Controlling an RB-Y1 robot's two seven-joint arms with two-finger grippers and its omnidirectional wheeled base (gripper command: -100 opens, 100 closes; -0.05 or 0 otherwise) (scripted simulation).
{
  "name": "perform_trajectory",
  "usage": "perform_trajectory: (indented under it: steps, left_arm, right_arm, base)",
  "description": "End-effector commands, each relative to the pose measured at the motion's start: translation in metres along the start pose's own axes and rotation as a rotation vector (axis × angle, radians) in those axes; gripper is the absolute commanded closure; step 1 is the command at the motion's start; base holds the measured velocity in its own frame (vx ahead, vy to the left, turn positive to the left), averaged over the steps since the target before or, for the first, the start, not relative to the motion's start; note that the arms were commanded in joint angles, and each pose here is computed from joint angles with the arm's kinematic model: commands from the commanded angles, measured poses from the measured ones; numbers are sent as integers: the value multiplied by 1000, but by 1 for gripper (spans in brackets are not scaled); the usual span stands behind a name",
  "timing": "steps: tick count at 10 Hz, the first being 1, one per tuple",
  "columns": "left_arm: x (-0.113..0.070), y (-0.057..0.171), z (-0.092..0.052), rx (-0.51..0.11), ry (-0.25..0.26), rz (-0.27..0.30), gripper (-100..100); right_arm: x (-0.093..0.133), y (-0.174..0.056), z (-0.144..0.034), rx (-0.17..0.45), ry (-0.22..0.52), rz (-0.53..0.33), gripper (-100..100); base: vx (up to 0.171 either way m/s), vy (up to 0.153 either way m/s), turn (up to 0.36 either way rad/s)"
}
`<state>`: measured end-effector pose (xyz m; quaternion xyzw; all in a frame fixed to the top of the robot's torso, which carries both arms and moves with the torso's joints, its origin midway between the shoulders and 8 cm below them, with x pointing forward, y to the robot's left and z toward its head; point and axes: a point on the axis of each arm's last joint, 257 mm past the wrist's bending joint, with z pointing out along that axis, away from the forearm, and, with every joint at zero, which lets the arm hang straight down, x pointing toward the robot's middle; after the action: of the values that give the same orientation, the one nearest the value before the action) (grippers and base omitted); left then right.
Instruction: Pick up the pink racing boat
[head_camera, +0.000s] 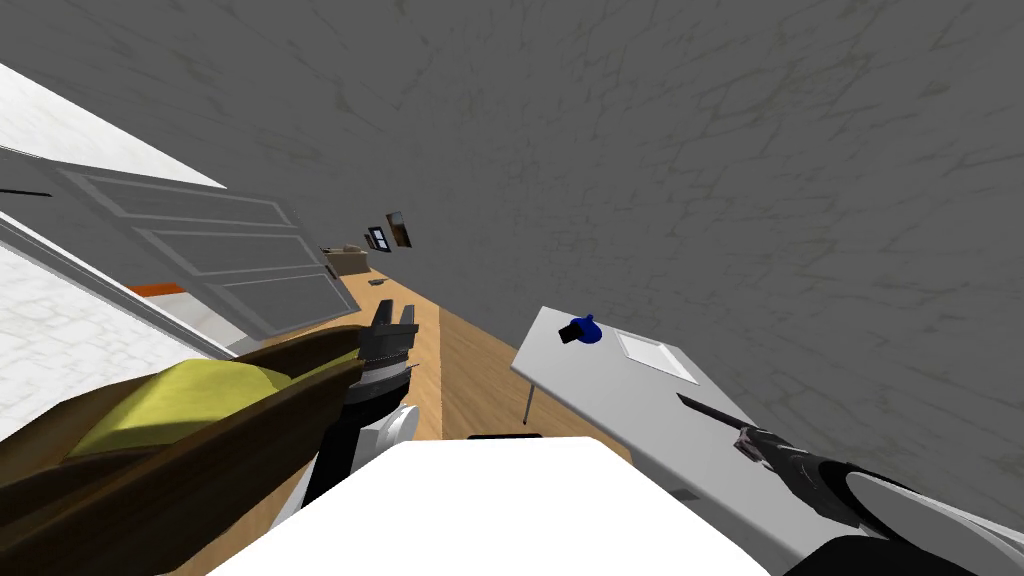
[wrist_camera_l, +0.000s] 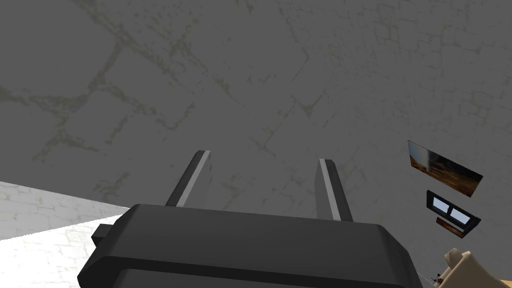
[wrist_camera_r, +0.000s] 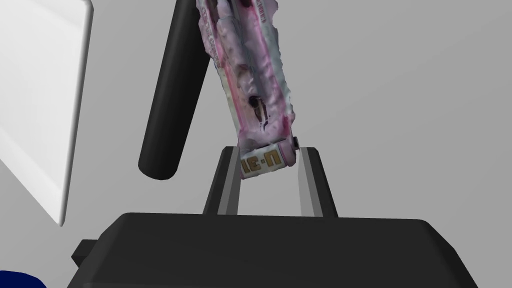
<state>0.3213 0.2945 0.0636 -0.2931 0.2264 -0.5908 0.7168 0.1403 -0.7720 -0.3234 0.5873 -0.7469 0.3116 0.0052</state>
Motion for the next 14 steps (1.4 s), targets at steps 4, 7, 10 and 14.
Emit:
perform_trajectory:
  steps: [4,7,10,14]
  left_arm:
    - [0,0,0,0,0,0,0]
    - [0,0,0,0,0,0,0]
    - [0,0,0,0,0,0,0]
    - [0,0,0,0,0,0,0]
  right_arm:
    - [10,19,-6,-18,19,35,100]
    - [28,45,-17,-44,52,105,100]
    - [43,69,-27,-72,80,148,100]
    - [53,82,-36,-86,100,182,0]
  base:
    - [-63,0,118]
    - [-68,11,238]
    - [-96,6,240]
    - [-45,9,112]
